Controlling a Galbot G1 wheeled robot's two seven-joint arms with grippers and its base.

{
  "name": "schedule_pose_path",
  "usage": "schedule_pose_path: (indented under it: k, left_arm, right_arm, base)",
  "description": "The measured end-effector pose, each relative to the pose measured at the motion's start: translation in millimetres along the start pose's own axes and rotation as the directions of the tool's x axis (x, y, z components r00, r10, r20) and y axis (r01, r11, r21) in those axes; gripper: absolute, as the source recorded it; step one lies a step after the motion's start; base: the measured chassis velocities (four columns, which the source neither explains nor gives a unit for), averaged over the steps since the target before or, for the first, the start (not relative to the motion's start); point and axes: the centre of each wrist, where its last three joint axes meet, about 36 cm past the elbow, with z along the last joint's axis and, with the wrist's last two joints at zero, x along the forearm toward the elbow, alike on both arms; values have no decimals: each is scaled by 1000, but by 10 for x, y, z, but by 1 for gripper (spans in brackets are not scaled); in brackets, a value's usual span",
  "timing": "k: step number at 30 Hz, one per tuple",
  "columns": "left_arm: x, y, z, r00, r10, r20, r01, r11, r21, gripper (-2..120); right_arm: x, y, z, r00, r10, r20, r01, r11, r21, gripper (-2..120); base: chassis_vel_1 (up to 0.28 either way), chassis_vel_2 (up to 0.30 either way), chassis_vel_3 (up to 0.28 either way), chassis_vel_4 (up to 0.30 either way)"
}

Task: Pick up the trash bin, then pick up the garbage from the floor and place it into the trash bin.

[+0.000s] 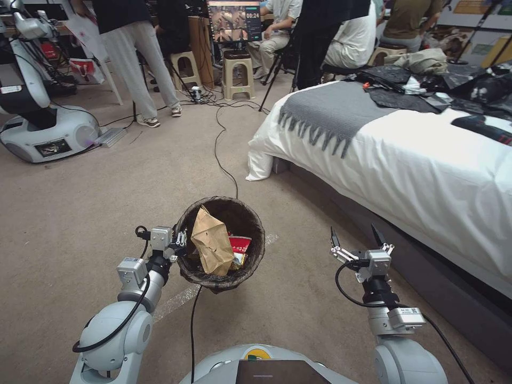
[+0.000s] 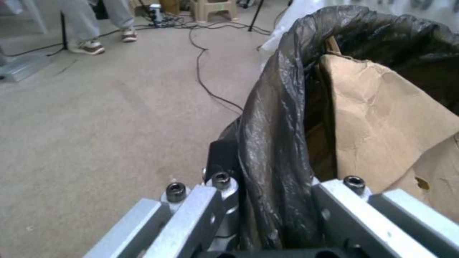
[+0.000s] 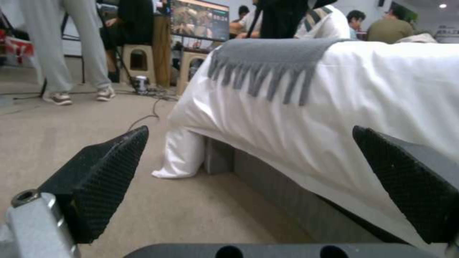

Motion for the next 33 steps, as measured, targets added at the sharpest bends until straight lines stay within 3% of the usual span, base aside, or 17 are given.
schedule_pose_path:
  k: [33]
  left_arm:
    - [31, 4, -29, 1000, -2, 14, 1, 1000, 11, 7]
  right_arm:
    - [23, -34, 79, 1000, 13, -15, -13, 1000, 2, 100]
  base:
    - [69, 70, 74, 70]
